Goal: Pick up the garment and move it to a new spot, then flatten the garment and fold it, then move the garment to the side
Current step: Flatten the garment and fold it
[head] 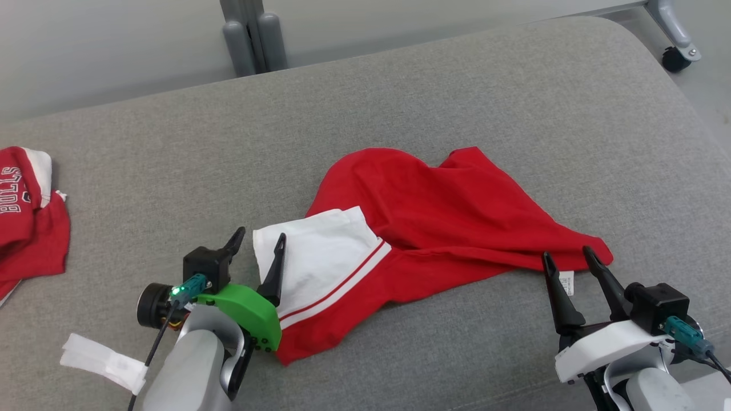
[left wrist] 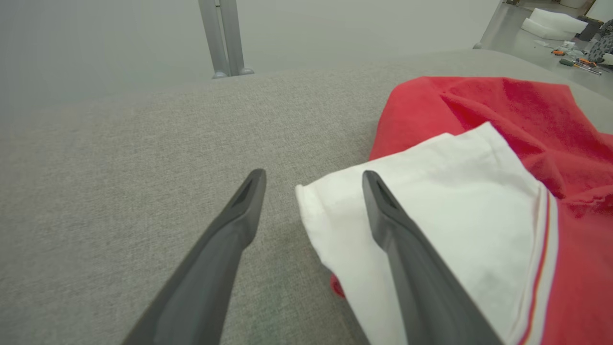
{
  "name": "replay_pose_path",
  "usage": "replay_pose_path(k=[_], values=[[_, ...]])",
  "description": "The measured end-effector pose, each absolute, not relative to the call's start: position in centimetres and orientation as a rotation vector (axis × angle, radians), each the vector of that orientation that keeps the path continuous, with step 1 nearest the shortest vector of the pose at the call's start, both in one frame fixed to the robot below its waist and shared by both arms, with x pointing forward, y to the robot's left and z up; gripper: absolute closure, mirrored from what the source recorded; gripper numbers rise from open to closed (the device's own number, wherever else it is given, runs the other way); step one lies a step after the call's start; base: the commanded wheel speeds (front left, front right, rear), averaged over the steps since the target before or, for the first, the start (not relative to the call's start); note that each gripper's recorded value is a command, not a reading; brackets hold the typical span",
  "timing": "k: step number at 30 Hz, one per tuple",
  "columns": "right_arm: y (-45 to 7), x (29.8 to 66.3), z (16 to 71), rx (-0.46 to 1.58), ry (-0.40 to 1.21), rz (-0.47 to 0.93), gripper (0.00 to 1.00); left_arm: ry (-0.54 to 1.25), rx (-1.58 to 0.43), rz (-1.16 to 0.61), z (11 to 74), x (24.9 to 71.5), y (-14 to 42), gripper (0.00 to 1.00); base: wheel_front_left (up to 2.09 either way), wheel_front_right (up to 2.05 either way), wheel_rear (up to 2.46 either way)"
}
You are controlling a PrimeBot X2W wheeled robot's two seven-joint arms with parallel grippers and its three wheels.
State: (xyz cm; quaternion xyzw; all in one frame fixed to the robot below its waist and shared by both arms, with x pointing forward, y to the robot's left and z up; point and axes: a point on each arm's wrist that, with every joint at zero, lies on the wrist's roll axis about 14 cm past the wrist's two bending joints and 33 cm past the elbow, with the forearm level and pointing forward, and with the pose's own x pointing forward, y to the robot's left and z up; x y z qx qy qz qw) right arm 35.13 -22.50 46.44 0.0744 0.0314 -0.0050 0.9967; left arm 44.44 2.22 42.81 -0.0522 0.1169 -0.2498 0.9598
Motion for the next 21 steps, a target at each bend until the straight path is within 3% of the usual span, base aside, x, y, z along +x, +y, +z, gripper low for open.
replay_pose_path(k=[5, 6, 7, 8, 21], values=[[-23.2, 34.9, 46.1, 0.149, 0.076, -0.035, 0.00, 0.333, -0.103, -0.567, 40.6, 44.0, 0.7, 0.00, 0.00, 0.00, 0.00], [-23.3, 34.9, 46.0, 0.150, 0.078, -0.040, 0.00, 0.358, -0.090, -0.585, 40.0, 43.8, 0.4, 0.18, 0.00, 0.00, 0.00], [-23.4, 34.8, 46.0, 0.151, 0.078, -0.043, 0.00, 0.366, -0.092, -0.590, 39.8, 43.7, 0.2, 0.63, 0.00, 0.00, 0.00], [-23.6, 34.8, 46.0, 0.151, 0.078, -0.048, 0.00, 0.366, -0.090, -0.594, 39.7, 43.8, 0.2, 1.00, 0.00, 0.00, 0.00], [-23.0, 34.9, 46.2, 0.158, 0.068, -0.033, 0.00, 0.231, -0.084, -0.550, 43.3, 46.3, 2.2, 1.00, 0.00, 0.00, 0.00]])
